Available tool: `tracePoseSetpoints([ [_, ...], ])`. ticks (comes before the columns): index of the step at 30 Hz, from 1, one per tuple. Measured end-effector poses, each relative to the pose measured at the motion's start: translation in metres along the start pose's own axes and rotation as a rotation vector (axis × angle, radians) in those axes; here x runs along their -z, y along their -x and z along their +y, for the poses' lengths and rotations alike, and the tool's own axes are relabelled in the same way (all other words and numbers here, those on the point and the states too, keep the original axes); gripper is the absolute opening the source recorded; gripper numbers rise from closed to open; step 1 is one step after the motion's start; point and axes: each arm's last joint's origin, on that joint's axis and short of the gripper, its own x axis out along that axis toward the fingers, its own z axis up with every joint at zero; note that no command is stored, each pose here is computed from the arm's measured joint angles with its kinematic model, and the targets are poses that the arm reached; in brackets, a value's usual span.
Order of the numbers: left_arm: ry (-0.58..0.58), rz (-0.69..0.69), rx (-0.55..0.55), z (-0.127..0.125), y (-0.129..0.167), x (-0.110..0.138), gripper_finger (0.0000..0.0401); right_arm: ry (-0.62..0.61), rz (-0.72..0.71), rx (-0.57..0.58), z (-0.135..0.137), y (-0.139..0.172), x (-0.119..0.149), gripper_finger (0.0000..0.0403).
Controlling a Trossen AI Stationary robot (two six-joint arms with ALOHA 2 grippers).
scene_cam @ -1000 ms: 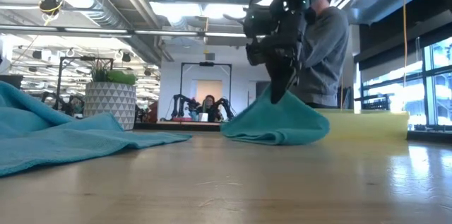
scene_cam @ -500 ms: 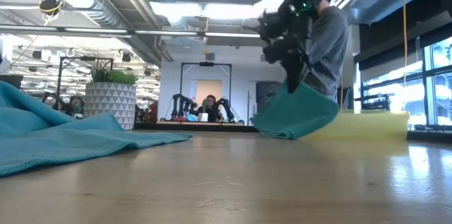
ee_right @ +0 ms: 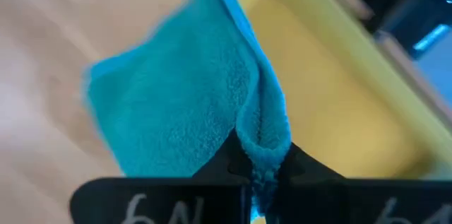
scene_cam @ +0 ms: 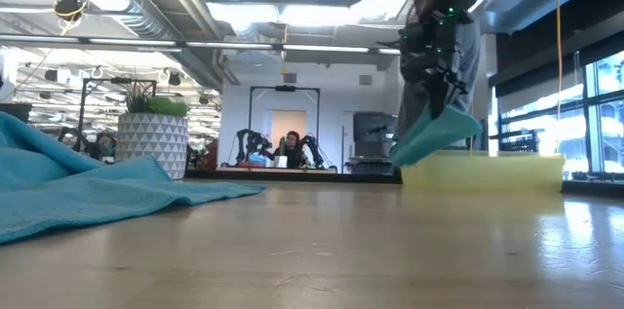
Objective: Fold microfiber towels
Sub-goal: Put the folded blue microfiber towel into the bin
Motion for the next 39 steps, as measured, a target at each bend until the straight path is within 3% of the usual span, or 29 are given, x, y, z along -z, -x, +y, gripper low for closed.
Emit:
tracePoseSetpoints([
  [10, 0.008, -0.003, 0.003, 0.0, 0.0, 0.0, 0.0098, -0.049, 0.041, 0.032, -0.036, -0.02, 0.014, 0.0006],
  [19, 0.066, -0.002, 0.013, -0.001, 0.0, -0.001, 0.0098, -0.038, 0.061, 0.03, -0.041, -0.059, 0.03, 0.0008],
  [31, 0.096, -0.013, 0.025, -0.002, 0.0, -0.002, 0.0098, -0.012, -0.013, 0.117, -0.047, -0.063, 0.024, 0.0014],
  [34, 0.101, -0.013, 0.025, -0.002, 0.0, -0.002, 0.0098, -0.015, -0.023, 0.109, -0.048, -0.063, 0.023, 0.0036],
  [39, 0.126, -0.013, 0.025, -0.002, 0.0, -0.002, 0.0098, -0.076, -0.002, 0.105, -0.051, -0.063, 0.026, 0.0108],
])
